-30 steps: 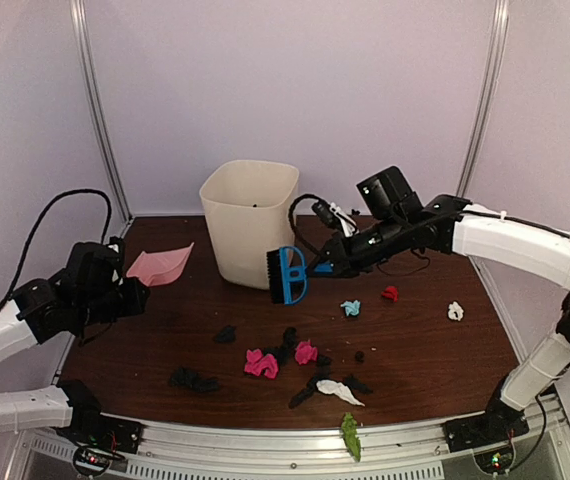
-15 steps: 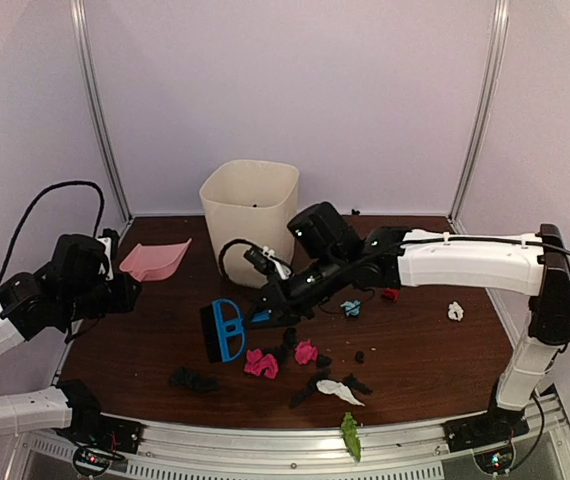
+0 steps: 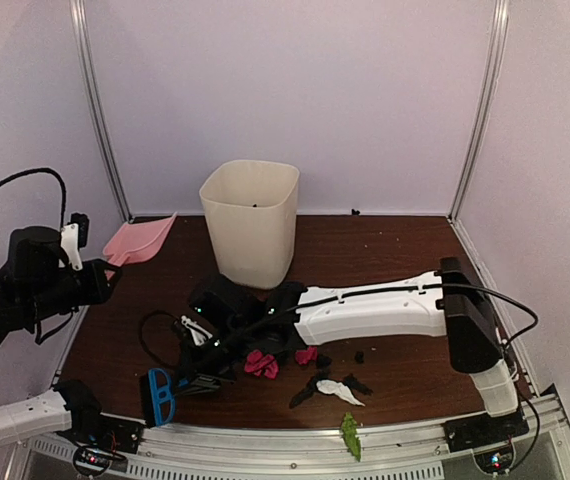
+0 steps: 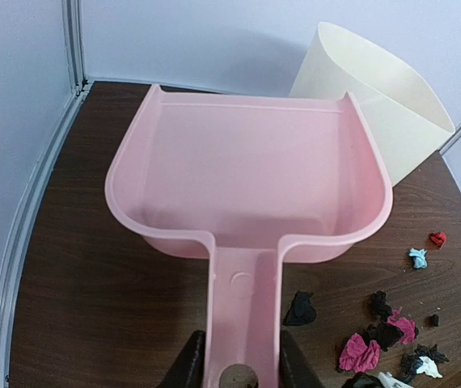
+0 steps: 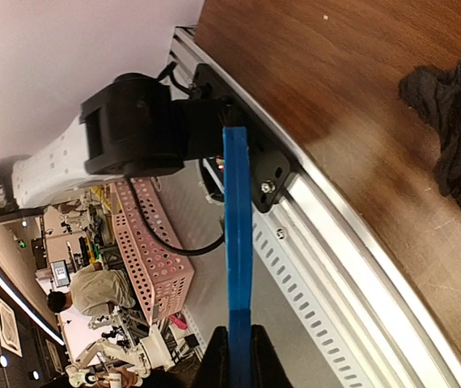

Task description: Sweep away the paper scraps from the table

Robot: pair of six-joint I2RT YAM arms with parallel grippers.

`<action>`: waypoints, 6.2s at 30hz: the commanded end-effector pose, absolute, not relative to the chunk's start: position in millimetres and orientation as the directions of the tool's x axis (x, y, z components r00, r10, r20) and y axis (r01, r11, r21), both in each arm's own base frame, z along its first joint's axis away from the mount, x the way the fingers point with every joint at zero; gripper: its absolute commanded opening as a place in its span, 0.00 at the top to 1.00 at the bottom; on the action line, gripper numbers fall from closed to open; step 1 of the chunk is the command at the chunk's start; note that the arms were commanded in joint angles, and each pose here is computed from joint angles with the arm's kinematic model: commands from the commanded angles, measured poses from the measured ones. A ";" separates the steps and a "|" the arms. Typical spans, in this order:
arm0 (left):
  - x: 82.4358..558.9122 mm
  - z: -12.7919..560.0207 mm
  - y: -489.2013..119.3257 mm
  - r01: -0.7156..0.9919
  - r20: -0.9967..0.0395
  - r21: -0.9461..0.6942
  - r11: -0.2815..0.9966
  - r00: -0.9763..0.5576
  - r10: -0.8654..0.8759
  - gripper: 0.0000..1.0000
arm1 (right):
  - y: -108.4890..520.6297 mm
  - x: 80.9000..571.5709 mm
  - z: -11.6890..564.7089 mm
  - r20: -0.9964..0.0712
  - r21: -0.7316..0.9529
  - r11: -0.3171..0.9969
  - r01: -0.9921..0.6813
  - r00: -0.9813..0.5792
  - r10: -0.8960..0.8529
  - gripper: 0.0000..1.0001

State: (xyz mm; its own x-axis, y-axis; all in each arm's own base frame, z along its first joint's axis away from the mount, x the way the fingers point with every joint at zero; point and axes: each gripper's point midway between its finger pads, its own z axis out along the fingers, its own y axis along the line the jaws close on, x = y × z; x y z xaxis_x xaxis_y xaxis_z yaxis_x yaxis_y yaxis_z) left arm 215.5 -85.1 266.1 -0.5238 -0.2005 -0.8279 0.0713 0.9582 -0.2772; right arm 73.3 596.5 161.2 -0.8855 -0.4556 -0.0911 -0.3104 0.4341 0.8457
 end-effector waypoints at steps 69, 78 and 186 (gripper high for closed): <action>227.7 246.0 -158.4 0.354 -0.783 -0.191 0.916 -0.617 0.075 0.90 | 397.4 189.4 71.4 -0.036 0.578 0.711 -0.400 -0.883 -0.467 1.00; 213.6 231.2 -197.7 0.496 -0.755 -0.151 0.855 -0.617 0.224 0.90 | 322.6 217.6 79.6 -0.046 0.501 0.782 -0.370 -0.914 -0.403 1.00; 221.1 64.5 -271.2 0.919 -0.448 0.076 0.387 -0.315 0.837 1.00 | 247.6 327.9 154.3 -0.211 0.318 0.930 -0.183 -0.970 -0.119 1.00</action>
State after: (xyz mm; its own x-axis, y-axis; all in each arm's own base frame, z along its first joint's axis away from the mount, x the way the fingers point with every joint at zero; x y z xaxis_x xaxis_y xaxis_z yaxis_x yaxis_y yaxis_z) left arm 215.9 -274.3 66.6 -0.3123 0.8397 -0.4442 0.9255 0.3745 0.0572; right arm 328.2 263.8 165.3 -0.9627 -0.1423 -0.2302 -0.2244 0.8950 0.3854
